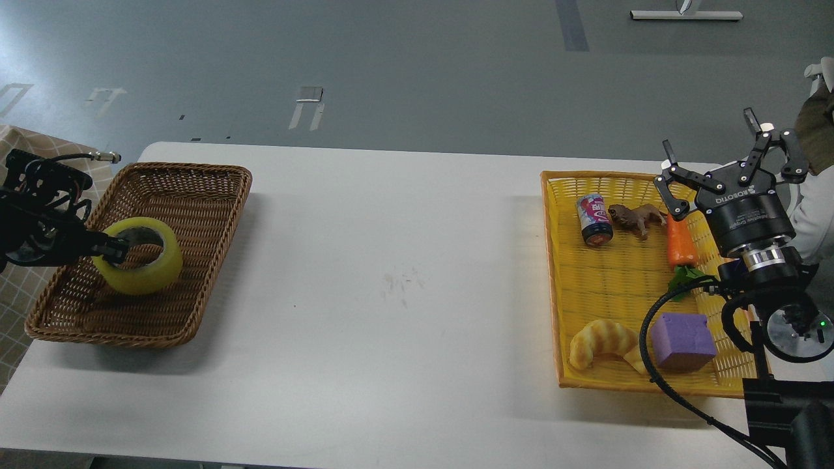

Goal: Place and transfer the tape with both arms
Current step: 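Lower the tape roll into the basket and release it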

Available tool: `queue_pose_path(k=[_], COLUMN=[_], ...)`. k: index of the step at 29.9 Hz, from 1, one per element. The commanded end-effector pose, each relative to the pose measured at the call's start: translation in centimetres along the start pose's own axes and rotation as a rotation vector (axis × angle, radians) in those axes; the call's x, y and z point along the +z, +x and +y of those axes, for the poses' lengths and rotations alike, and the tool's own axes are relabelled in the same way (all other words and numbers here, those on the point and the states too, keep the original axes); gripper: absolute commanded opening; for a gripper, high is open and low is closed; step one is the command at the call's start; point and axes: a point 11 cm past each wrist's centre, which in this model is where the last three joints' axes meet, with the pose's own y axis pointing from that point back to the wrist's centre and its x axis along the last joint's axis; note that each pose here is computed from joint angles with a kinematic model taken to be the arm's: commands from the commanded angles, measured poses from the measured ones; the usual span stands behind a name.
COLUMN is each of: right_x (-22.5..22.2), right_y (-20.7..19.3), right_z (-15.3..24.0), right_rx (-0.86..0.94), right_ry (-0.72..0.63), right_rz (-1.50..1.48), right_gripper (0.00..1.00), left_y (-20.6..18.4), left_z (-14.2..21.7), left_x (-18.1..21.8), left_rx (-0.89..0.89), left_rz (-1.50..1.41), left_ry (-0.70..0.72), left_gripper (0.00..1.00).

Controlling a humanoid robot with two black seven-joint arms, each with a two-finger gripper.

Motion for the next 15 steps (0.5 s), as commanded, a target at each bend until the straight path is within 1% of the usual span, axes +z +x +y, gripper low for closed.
queue_pose_path(k=[1, 15], right_x=[0.04, -0.09], right_y=[0.01, 0.03], right_z=[0.01, 0.02], right_rx=[0.000, 0.001], right_ry=[-0.001, 0.001], right_rz=[-0.001, 0.002], right_gripper=[1.00, 1.00], left_y=[-0.34, -0.81], left_z=[-0.17, -0.66], left_x=[0.05, 0.08], left_rx=[-0.006, -0.011], left_rz=[0.005, 0.040], left_ry=[-0.004, -0.010], left_gripper=[0.00, 0.00])
